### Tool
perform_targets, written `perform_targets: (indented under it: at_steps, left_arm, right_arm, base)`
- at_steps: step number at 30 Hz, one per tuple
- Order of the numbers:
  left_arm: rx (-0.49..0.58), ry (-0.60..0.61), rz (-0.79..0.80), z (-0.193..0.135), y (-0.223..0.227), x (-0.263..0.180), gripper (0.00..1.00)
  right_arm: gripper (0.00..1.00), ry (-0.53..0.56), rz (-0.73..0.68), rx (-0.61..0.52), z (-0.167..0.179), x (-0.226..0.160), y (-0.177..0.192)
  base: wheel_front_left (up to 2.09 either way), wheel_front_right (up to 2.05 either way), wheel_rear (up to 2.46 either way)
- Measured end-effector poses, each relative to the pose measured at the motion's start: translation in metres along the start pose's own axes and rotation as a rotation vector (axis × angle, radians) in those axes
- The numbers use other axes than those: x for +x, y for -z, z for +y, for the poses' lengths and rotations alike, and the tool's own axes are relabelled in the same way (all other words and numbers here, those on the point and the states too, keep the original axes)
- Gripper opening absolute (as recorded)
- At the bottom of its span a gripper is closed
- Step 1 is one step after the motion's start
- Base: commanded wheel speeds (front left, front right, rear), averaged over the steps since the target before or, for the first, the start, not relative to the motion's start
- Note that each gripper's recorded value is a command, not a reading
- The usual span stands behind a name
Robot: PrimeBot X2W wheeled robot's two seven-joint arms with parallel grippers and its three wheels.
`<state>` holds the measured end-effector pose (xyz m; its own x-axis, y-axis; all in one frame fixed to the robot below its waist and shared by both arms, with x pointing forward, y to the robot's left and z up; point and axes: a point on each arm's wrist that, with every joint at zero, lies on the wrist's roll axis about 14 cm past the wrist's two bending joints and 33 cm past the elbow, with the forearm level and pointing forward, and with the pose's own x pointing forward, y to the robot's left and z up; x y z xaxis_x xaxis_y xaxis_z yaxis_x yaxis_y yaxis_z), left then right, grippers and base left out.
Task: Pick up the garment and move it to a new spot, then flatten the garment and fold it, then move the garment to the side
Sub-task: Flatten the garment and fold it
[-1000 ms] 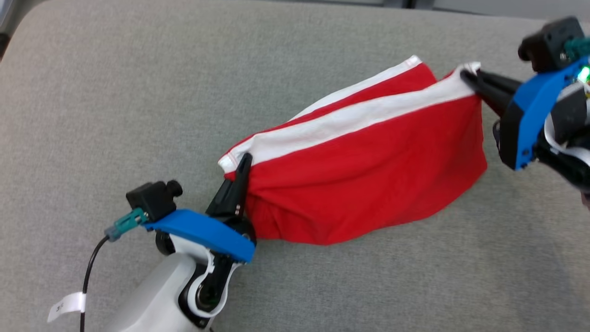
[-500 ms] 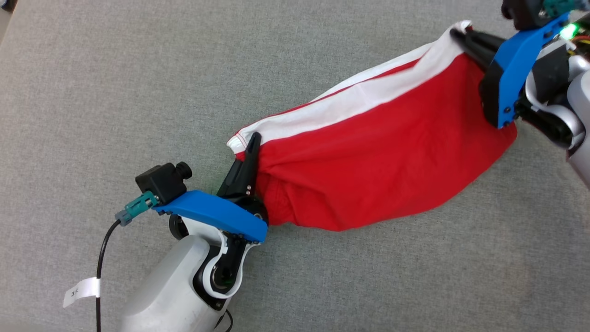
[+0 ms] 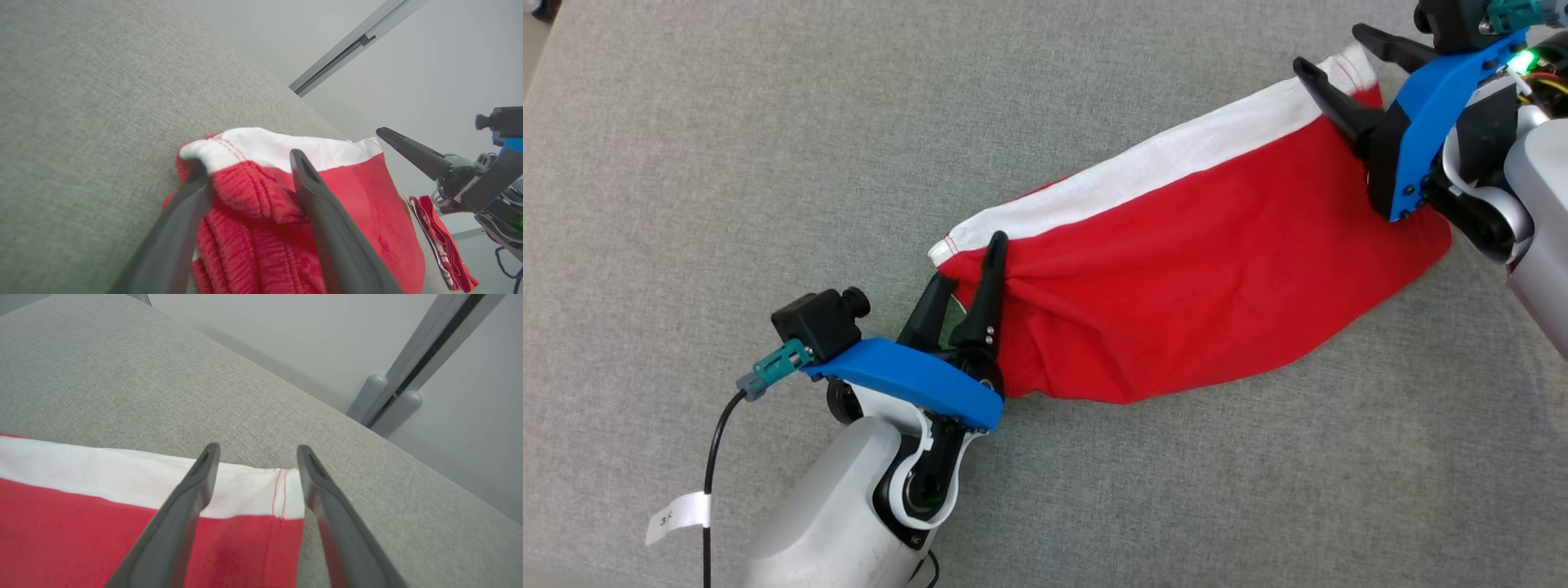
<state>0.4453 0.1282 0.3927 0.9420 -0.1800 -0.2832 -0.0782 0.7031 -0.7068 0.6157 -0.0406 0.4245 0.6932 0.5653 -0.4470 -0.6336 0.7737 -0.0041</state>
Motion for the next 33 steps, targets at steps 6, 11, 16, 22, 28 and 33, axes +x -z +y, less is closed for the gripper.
perform_targets:
  at_steps: [6, 11, 16, 22, 28, 33]
  left_arm:
    - [0.027, 0.008, 0.002, 0.001, -0.001, -0.013, 1.00]
    - [0.074, 0.002, -0.053, 0.004, -0.018, -0.029, 1.00]
    - [0.162, 0.007, -0.172, 0.002, -0.053, -0.044, 1.00]
    - [0.295, -0.003, -0.285, 0.002, -0.083, -0.055, 1.00]
    - [0.420, -0.021, -0.336, 0.002, -0.093, -0.059, 1.00]
    - [0.493, -0.042, -0.320, 0.009, -0.089, -0.060, 1.00]
  right_arm:
    - [1.00, 0.002, -0.025, 0.040, 0.004, -0.011, -0.010]
    - [1.00, -0.003, -0.004, 0.058, 0.012, -0.028, -0.003]
    - [1.00, 0.041, -0.008, 0.107, 0.003, -0.044, -0.001]
    - [1.00, 0.085, 0.033, 0.186, -0.004, -0.047, 0.023]
    - [1.00, 0.139, 0.069, 0.276, -0.012, -0.036, 0.042]
    - [1.00, 0.160, 0.108, 0.298, -0.012, -0.023, 0.051]
  base:
    - [0.00, 0.00, 0.00]
    - [0.00, 0.00, 0.00]
    - [0.00, 0.00, 0.00]
    - [0.00, 0.00, 0.00]
    - [0.00, 0.00, 0.00]
    - [0.00, 0.00, 0.00]
